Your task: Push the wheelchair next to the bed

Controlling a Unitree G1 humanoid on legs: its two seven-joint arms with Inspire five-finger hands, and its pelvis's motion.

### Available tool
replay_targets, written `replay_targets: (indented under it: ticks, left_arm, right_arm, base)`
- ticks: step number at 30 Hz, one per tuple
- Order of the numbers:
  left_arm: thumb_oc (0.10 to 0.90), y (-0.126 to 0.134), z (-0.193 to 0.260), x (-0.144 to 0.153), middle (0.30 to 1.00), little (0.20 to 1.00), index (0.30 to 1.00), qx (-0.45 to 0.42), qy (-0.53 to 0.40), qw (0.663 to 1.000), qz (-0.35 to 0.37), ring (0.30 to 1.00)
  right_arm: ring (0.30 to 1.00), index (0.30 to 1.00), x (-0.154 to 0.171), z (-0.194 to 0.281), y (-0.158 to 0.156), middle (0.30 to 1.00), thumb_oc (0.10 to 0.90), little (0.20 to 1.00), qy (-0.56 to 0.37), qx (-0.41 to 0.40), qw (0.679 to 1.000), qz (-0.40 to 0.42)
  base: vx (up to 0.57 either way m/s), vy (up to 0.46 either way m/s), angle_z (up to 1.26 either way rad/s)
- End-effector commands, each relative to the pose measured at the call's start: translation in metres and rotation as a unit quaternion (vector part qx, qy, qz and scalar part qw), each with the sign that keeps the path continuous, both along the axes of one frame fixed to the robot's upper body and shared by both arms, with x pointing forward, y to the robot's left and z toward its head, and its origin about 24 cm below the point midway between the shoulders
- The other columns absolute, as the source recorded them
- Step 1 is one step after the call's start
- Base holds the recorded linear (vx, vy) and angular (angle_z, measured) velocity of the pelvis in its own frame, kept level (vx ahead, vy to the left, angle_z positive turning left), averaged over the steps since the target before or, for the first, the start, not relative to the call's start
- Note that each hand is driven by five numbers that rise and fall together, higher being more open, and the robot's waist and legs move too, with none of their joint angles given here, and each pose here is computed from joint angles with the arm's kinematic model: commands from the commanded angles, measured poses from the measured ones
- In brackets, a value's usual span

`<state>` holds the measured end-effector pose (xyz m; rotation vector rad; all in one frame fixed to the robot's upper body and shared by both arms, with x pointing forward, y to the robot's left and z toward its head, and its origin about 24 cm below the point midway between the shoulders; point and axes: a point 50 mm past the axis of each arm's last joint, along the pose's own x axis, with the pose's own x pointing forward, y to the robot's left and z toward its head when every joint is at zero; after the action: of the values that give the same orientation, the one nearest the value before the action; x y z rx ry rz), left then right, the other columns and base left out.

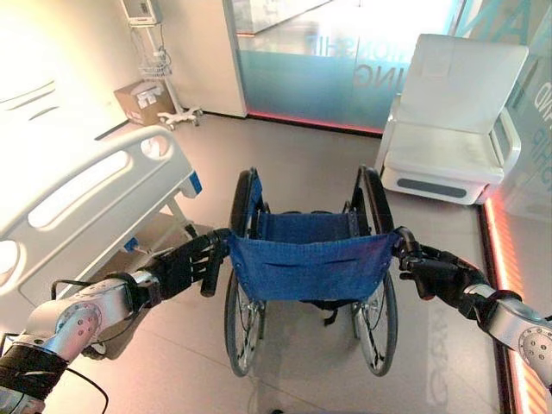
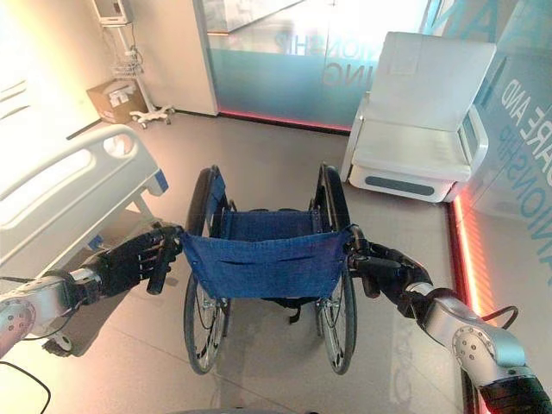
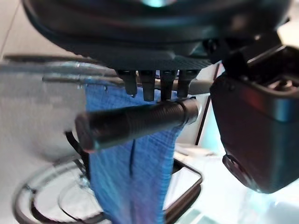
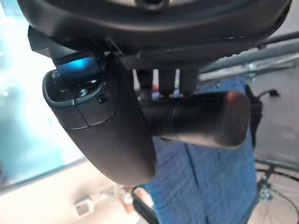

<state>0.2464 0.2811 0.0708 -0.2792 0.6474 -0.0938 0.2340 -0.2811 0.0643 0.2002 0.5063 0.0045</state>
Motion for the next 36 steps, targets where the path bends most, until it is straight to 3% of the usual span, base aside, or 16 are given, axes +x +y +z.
replay_targets:
  ticks: [1, 9, 19, 29, 36]
  left_arm:
    - [0.8, -0.1, 0.024, 0.01, 0.9, 0.9, 0.9, -0.248, -0.056, 0.953, -0.164, 0.9]
    - [0.8, -0.109, 0.015, 0.0, 0.9, 0.9, 0.9, -0.231, -0.039, 0.952, -0.195, 0.9]
    - [0.8, -0.108, 0.014, -0.005, 0.9, 0.9, 0.9, -0.162, -0.06, 0.938, -0.3, 0.9]
    - [0.8, -0.107, 0.043, -0.002, 0.9, 0.9, 0.9, -0.198, -0.157, 0.93, -0.266, 0.9]
    - [0.8, -0.089, 0.055, -0.009, 0.9, 0.9, 0.9, -0.103, -0.169, 0.932, -0.304, 0.9]
  right_arm:
    - [0.3, 0.3, 0.027, 0.049, 0.076, 0.3, 0.4, 0.3, -0.133, 0.095, 0.968, 0.192]
    - [0.3, 0.3, 0.025, 0.05, 0.079, 0.3, 0.4, 0.3, -0.136, 0.095, 0.967, 0.191]
    - [0.3, 0.3, 0.024, 0.05, 0.08, 0.3, 0.4, 0.3, -0.134, 0.096, 0.968, 0.191]
    - [0.3, 0.3, 0.021, 0.049, 0.068, 0.3, 0.4, 0.3, -0.129, 0.093, 0.973, 0.168]
    - [0.3, 0.3, 0.019, 0.055, 0.052, 0.3, 0.4, 0.3, -0.126, 0.086, 0.977, 0.146]
  base:
    - [0.0, 0.0, 0.0]
    - [0.0, 0.0, 0.0]
    - [0.0, 0.0, 0.0]
    - [0.0, 0.0, 0.0]
    - [-0.01, 0.006, 0.01]
